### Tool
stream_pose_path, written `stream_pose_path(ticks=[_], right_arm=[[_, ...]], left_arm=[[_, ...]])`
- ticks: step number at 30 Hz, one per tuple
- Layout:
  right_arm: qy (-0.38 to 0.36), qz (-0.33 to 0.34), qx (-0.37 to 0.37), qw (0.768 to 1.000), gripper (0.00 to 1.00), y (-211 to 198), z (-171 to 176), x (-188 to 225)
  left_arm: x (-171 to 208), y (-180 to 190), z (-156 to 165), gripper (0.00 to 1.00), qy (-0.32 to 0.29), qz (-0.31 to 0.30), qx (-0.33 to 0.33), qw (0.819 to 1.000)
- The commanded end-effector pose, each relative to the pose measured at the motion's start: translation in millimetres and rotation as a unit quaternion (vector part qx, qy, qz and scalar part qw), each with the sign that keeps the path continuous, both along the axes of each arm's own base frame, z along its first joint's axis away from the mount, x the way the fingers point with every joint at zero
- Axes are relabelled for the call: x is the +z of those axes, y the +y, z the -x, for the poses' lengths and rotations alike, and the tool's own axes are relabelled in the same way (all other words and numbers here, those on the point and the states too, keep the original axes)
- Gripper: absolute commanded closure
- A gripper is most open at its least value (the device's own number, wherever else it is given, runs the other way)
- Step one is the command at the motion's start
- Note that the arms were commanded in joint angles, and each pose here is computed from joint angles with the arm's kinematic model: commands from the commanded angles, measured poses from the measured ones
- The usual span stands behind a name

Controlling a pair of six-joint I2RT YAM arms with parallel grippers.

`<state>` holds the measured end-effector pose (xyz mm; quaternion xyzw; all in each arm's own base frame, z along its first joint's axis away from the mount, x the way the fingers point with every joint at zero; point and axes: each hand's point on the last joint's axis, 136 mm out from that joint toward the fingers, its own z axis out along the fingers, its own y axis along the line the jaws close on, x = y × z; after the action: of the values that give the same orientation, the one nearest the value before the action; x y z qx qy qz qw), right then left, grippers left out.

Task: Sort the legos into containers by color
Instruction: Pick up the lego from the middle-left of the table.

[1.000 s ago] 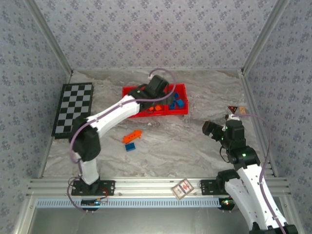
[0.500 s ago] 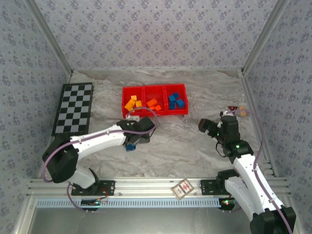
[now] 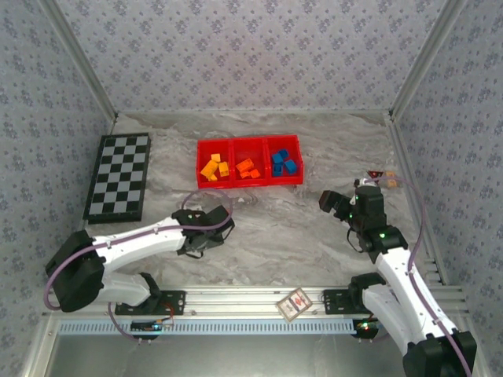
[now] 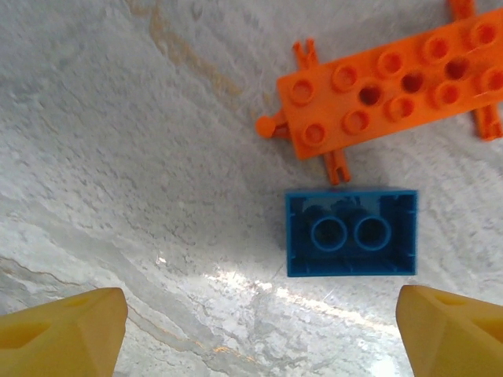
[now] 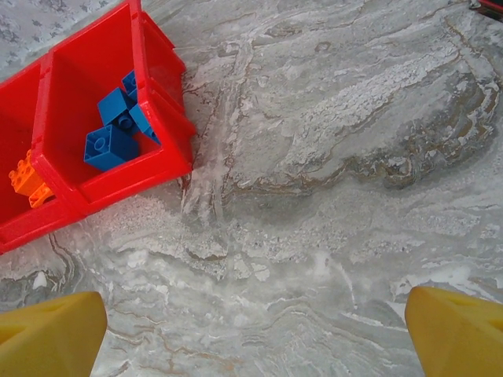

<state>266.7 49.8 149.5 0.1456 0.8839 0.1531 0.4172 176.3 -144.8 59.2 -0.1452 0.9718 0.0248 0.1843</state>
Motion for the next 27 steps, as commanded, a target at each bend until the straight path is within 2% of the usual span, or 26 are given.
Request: stream_pose_path(ticks=[1, 5, 11, 21, 27], right_arm=[[0.006, -0.015, 0.001, 1.000, 0.00, 3, -1, -3], [0.014, -0.015, 0.003, 1.000, 0.00, 4, -1, -6], [0.015, -0.016, 0.001, 1.000, 0.00, 3, 0, -8], [0.016, -0.023, 0.004, 1.000, 0.00, 6, -1, -10], [0.020, -0.039, 0.009, 0.999, 0.00, 12, -2, -11]], left_arm=[[-5, -8, -2, 0.13, 0.014, 0.043, 0.015, 0.999], [-6, -6, -4, 0.13, 0.026, 0.032, 0.011, 0.999], [-9, -26, -11, 0.13, 0.026, 0.062, -0.017, 0.998], [-14, -27, -13, 0.14, 0.037, 0.052, -0.020, 0.998], [-21, -41, -21, 0.19, 0.053, 0.061, -0.039, 0.996]])
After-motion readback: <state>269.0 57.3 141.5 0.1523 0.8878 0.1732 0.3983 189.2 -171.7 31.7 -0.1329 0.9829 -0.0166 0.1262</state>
